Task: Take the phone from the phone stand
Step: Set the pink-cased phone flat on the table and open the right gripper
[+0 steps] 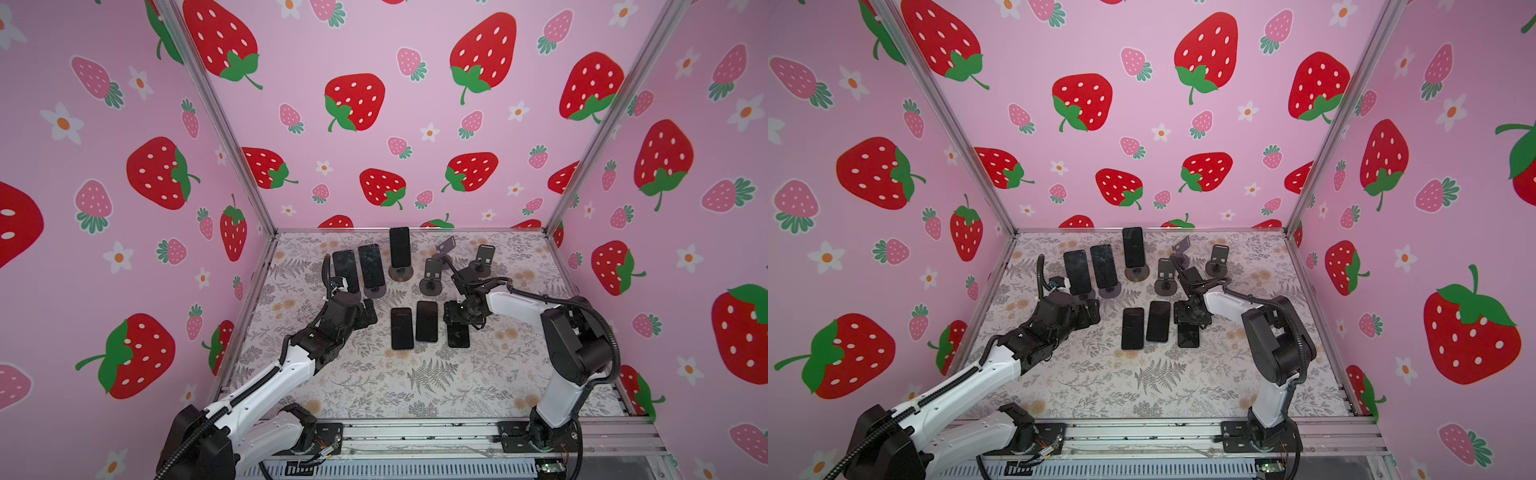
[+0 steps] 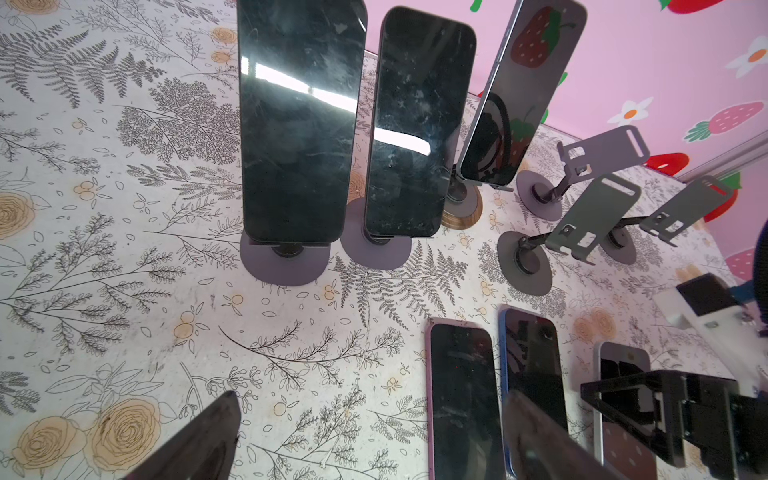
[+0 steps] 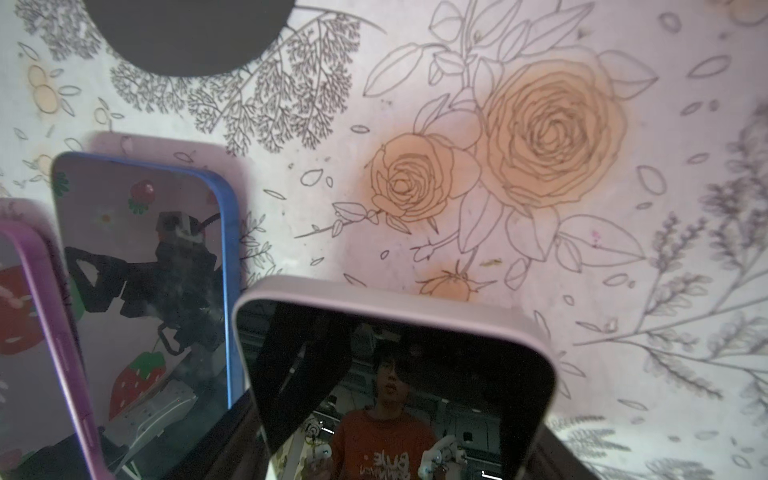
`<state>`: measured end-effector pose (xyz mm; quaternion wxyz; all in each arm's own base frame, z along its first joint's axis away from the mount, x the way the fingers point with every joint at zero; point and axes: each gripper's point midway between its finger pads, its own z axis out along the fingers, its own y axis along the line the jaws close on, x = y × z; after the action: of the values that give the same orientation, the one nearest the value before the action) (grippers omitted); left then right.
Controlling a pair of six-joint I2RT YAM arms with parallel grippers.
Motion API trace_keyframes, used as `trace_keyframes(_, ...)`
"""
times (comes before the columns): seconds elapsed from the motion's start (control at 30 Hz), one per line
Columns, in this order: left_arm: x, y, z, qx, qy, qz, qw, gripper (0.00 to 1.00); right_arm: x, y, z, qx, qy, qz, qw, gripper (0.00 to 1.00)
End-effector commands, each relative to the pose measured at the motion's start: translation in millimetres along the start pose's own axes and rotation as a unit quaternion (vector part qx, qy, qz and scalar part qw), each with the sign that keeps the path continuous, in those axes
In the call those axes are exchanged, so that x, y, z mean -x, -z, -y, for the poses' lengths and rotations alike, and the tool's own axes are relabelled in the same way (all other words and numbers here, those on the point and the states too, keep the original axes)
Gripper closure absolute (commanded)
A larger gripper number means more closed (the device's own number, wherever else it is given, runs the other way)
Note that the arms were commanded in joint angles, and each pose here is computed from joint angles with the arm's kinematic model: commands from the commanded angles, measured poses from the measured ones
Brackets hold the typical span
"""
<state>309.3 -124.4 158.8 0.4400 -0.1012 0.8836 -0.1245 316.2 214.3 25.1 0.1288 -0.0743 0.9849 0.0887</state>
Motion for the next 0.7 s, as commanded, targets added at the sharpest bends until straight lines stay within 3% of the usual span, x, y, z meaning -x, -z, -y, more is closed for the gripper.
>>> trace_keyframes(0.0, 18, 6, 6, -0.004, 0.018, 0.017, 1.000, 0.01, -13, -14, 8, -0.023, -0.002, -0.032, 0.999, 0.31)
trace_keyframes(0.67, 21, 12, 8, -0.013, 0.022, 0.021, 0.999, 0.01, -24, -22, 22, -0.052, 0.000, -0.041, 0.998, 0.24)
